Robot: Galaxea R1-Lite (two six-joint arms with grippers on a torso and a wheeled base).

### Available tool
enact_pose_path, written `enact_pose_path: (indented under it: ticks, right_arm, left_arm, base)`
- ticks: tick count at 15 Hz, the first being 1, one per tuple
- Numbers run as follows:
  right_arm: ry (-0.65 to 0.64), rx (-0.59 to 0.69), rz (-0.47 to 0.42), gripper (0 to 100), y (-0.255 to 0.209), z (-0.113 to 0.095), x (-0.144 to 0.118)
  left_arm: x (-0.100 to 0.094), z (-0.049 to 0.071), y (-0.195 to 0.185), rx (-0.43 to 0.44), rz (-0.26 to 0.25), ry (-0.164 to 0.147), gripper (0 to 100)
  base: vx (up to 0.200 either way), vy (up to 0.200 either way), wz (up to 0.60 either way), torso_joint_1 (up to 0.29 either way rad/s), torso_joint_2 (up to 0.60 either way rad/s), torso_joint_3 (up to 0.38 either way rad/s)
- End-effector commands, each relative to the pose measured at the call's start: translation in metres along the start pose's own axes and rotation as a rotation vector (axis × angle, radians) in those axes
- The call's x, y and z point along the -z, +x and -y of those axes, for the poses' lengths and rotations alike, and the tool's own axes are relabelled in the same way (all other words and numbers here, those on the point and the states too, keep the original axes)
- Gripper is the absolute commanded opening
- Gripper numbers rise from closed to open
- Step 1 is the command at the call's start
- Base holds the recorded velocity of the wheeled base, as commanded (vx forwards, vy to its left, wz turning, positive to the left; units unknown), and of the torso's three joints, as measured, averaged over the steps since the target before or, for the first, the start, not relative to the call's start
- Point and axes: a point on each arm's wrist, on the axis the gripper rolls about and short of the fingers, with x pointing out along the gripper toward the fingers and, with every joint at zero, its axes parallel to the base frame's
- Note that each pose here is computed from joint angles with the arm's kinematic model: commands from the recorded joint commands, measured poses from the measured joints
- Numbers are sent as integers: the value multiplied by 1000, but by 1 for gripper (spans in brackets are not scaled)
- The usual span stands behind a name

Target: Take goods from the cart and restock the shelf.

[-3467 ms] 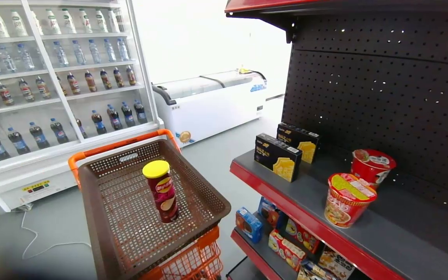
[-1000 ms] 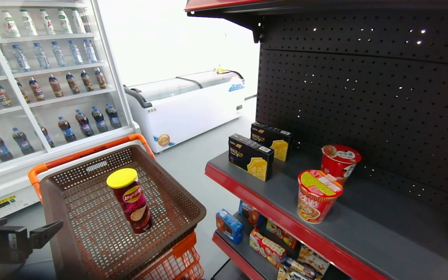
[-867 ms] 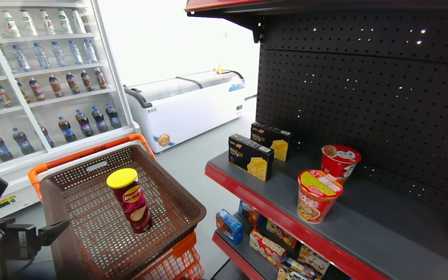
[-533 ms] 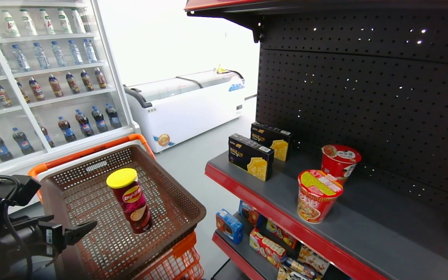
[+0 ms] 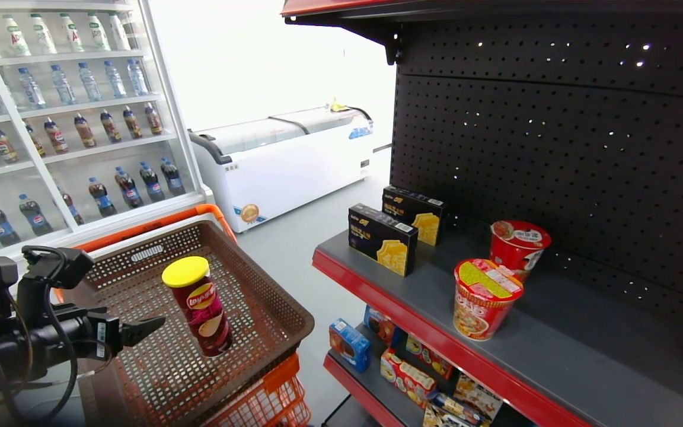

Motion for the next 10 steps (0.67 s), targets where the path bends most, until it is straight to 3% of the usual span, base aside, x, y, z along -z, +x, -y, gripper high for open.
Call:
enact_pose_path:
  ticks: [1, 3, 10]
  right_arm:
    - [0, 0, -1, 100, 0, 0, 0]
    - [0, 0, -1, 100, 0, 0, 0]
    - [0, 0, -1, 100, 0, 0, 0]
  left_arm:
    - [6, 0, 21, 26, -41, 24, 100]
    - [10, 7, 36, 58, -29, 56, 100]
    - [19, 5, 61, 63, -13, 69, 100]
  base:
    - [0, 0, 0, 0, 0, 0]
    - [0, 0, 0, 0, 0, 0]
    - [0, 0, 0, 0, 0, 0]
